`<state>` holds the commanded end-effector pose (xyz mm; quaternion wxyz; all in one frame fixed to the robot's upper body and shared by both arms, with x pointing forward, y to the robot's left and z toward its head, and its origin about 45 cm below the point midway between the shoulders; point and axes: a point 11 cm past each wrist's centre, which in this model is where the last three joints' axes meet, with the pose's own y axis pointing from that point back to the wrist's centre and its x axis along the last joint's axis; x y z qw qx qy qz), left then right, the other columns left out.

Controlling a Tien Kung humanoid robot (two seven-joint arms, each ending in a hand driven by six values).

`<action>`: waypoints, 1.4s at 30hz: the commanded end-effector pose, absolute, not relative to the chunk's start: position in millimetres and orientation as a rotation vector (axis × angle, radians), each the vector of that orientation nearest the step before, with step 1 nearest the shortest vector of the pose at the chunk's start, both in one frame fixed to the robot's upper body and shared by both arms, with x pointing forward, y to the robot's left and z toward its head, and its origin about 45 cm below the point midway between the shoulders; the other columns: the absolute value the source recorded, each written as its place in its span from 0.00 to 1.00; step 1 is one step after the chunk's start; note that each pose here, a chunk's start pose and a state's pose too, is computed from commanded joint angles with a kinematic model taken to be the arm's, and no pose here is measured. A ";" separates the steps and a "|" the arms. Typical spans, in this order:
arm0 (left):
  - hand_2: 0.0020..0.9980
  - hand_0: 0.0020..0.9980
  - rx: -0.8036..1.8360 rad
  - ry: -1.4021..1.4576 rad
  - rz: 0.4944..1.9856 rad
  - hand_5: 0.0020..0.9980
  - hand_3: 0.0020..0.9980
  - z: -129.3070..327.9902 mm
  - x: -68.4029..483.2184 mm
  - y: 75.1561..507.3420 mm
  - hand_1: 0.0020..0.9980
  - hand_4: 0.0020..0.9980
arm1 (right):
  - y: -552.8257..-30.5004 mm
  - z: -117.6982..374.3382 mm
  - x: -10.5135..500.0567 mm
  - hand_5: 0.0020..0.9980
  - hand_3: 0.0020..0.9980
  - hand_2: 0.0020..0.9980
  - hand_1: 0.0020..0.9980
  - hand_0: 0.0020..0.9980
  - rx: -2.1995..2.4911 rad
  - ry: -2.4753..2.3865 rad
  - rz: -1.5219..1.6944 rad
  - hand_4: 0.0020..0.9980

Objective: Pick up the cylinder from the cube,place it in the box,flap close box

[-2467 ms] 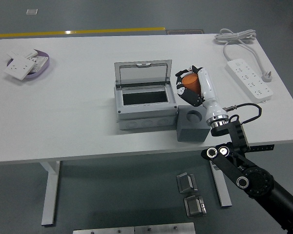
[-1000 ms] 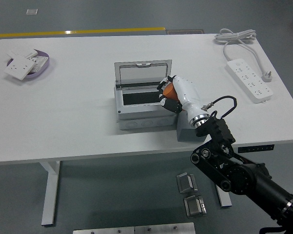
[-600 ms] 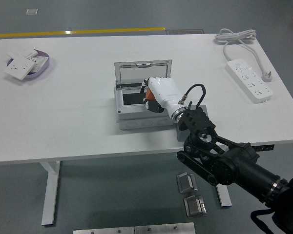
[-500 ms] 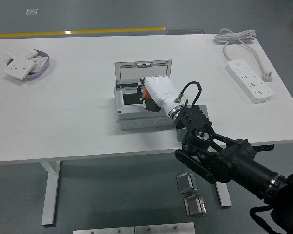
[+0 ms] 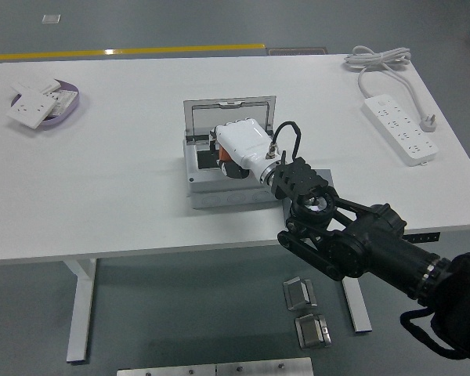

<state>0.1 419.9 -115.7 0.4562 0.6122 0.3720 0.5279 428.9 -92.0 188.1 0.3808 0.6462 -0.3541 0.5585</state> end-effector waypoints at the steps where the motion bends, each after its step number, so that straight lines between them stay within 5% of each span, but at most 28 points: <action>1: 0.57 0.60 1.510 0.917 1.301 0.28 0.61 -115.7 0.3 419.8 0.62 0.66 | -91.9 188.2 429.3 0.00 0.38 0.42 0.35 0.36 1.650 -0.901 1.428 0.15; 6: 0.57 0.60 1.512 0.915 1.298 0.28 0.61 -115.5 0.8 420.2 0.62 0.66 | -90.8 187.3 429.4 0.00 0.38 0.42 0.35 0.36 1.653 -0.885 1.438 0.15; 7: 0.57 0.60 1.513 0.914 1.298 0.28 0.61 -115.5 0.8 420.4 0.62 0.66 | -90.4 187.1 429.3 0.00 0.54 0.53 0.55 0.66 1.652 -0.881 1.440 0.32; 12: 0.57 0.60 1.517 0.908 1.296 0.28 0.61 -114.9 1.4 422.2 0.62 0.66 | -86.1 187.6 429.6 0.00 0.54 0.53 0.55 0.66 1.651 -0.841 1.457 0.32; 13: 0.57 0.60 1.517 0.907 1.296 0.28 0.61 -114.8 1.7 422.4 0.62 0.66 | -85.4 188.1 429.8 0.00 0.62 0.57 0.59 0.69 1.651 -0.835 1.461 0.35; 19: 0.57 0.60 1.516 0.902 1.294 0.28 0.61 -114.6 3.6 422.7 0.62 0.66 | -83.5 190.9 431.9 0.00 0.67 0.59 0.61 0.70 1.647 -0.813 1.475 0.36; 42: 0.57 0.60 1.516 0.897 1.291 0.28 0.61 -114.6 4.4 422.7 0.62 0.66 | -84.0 194.7 434.5 0.08 0.69 0.60 0.61 0.73 1.692 -0.830 1.453 0.39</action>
